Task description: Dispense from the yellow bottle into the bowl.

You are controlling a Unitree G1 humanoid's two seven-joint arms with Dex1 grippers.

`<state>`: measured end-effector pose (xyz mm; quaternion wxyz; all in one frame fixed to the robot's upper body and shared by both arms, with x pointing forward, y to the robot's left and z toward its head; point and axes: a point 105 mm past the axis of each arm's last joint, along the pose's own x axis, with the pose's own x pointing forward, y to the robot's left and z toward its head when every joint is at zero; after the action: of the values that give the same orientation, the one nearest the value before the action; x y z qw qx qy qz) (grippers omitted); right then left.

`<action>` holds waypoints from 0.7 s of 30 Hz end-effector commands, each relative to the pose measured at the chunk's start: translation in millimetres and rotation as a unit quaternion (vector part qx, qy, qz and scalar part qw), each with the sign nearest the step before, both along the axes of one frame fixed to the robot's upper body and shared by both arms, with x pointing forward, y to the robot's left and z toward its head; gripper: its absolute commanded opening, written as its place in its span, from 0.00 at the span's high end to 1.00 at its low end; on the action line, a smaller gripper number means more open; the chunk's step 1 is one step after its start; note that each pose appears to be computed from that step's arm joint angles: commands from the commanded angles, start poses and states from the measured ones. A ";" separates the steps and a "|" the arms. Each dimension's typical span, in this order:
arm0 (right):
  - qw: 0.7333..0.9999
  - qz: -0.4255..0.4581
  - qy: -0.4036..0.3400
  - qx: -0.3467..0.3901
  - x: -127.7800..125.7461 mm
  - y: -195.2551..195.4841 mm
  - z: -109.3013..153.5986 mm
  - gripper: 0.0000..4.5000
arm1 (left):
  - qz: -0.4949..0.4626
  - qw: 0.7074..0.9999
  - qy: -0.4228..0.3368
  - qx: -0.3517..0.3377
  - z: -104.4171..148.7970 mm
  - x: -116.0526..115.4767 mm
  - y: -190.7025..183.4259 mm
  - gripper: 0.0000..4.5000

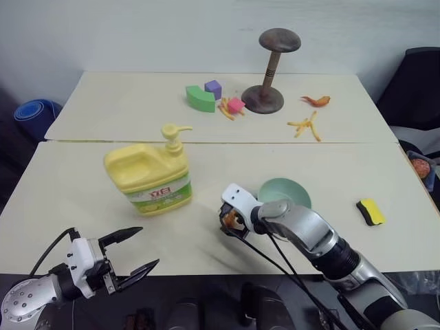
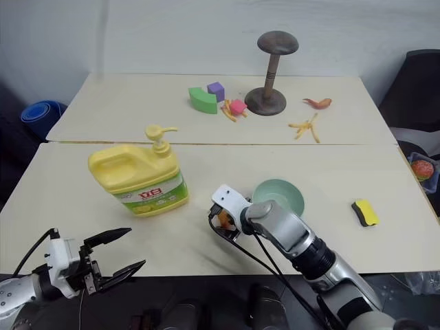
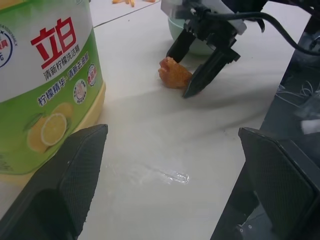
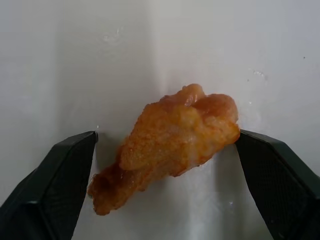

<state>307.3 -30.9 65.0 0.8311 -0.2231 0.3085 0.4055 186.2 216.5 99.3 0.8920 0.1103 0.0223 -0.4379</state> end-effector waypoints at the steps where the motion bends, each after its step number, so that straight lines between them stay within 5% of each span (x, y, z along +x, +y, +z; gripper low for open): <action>1: 1.000 0.002 0.009 0.021 -2.1 4.9 2.7 0.00 | -0.003 1.000 -0.018 0.002 5.5 -0.3 -2.0 0.01; 8: 0.999 0.022 0.005 0.046 -3.3 3.8 10.8 0.00 | -0.007 1.000 -0.013 -0.005 2.9 1.4 -2.7 0.01; 15: 0.999 0.018 0.005 0.040 -1.6 -5.3 1.1 0.50 | -0.008 1.000 -0.020 -0.009 1.4 8.7 -5.7 0.00; 21: 0.981 0.123 -0.043 0.142 -15.3 6.7 38.6 0.51 | -0.010 1.000 -0.024 -0.013 -0.8 11.3 -8.0 0.00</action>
<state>297.1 -36.7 68.4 0.8149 -0.1728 0.2639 0.4863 198.3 209.3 97.7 0.8890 0.1074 0.0021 -0.4452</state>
